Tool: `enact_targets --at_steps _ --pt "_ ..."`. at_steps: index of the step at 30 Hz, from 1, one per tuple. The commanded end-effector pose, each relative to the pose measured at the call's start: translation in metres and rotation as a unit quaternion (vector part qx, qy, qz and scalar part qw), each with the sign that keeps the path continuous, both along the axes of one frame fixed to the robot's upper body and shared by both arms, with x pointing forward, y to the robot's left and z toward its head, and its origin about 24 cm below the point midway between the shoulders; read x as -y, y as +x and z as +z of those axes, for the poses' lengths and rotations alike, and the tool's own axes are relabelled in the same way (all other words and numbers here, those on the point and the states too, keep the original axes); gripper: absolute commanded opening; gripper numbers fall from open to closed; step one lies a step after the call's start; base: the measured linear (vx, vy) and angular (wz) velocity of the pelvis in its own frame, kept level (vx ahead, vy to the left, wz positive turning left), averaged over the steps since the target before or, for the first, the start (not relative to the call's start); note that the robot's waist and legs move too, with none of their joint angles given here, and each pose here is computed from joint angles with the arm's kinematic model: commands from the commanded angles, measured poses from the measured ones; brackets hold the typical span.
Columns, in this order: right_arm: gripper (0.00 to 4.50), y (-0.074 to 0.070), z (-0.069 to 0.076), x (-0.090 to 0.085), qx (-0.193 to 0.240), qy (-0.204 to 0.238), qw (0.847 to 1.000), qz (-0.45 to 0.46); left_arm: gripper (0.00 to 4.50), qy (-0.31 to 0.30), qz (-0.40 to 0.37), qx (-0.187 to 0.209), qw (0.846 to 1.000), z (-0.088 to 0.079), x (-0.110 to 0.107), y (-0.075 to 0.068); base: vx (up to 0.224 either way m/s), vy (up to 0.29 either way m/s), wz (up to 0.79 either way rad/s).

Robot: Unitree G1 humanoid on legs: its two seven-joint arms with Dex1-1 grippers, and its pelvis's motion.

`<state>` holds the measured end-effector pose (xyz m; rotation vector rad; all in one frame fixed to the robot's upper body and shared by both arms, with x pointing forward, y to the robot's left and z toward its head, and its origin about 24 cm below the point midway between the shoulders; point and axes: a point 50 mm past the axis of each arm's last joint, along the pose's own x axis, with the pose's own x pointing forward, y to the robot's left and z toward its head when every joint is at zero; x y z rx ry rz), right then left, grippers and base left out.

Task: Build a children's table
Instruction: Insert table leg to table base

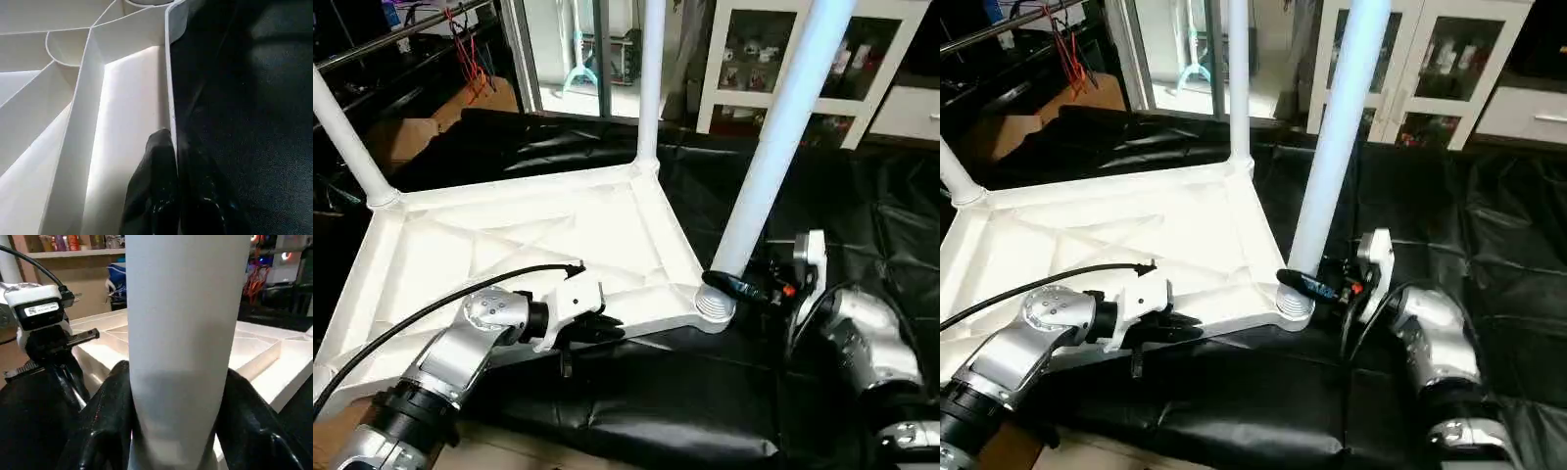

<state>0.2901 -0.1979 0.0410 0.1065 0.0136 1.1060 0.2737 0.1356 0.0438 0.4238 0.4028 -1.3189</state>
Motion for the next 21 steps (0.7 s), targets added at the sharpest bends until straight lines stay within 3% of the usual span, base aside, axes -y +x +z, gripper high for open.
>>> enact_targets --at_steps 1,7,13,17,19,21 --pt "1.86 -0.028 -0.054 0.014 -0.129 -0.074 0.988 -0.037 0.0 -0.012 -0.016 0.033 0.999 0.013 0.002 0.005 0.0 0.0 0.0" --pt "1.86 -0.028 -0.055 0.012 -0.12 -0.073 0.989 -0.049 0.0 -0.011 -0.014 0.032 0.999 0.013 0.002 0.005 0.0 0.0 0.0" --pt "1.86 -0.019 -0.054 0.012 -0.115 -0.065 0.985 -0.108 0.0 -0.015 -0.005 0.03 0.999 0.013 0.002 0.005 0.0 0.0 0.0" --pt "1.86 -0.007 -0.054 0.014 -0.123 -0.056 0.971 -0.195 0.0 -0.02 0.019 0.031 0.999 0.015 0.003 0.009 0.0 0.0 0.0" --pt "1.86 0.004 -0.057 0.013 -0.135 -0.057 0.944 -0.297 0.0 -0.018 0.076 0.04 0.996 0.018 0.008 0.019 0.0 0.0 0.0" --pt "1.86 0.006 -0.058 0.011 -0.139 -0.058 0.934 -0.323 0.0 -0.014 0.095 0.045 0.994 0.019 0.01 0.022 0.0 0.0 0.0"
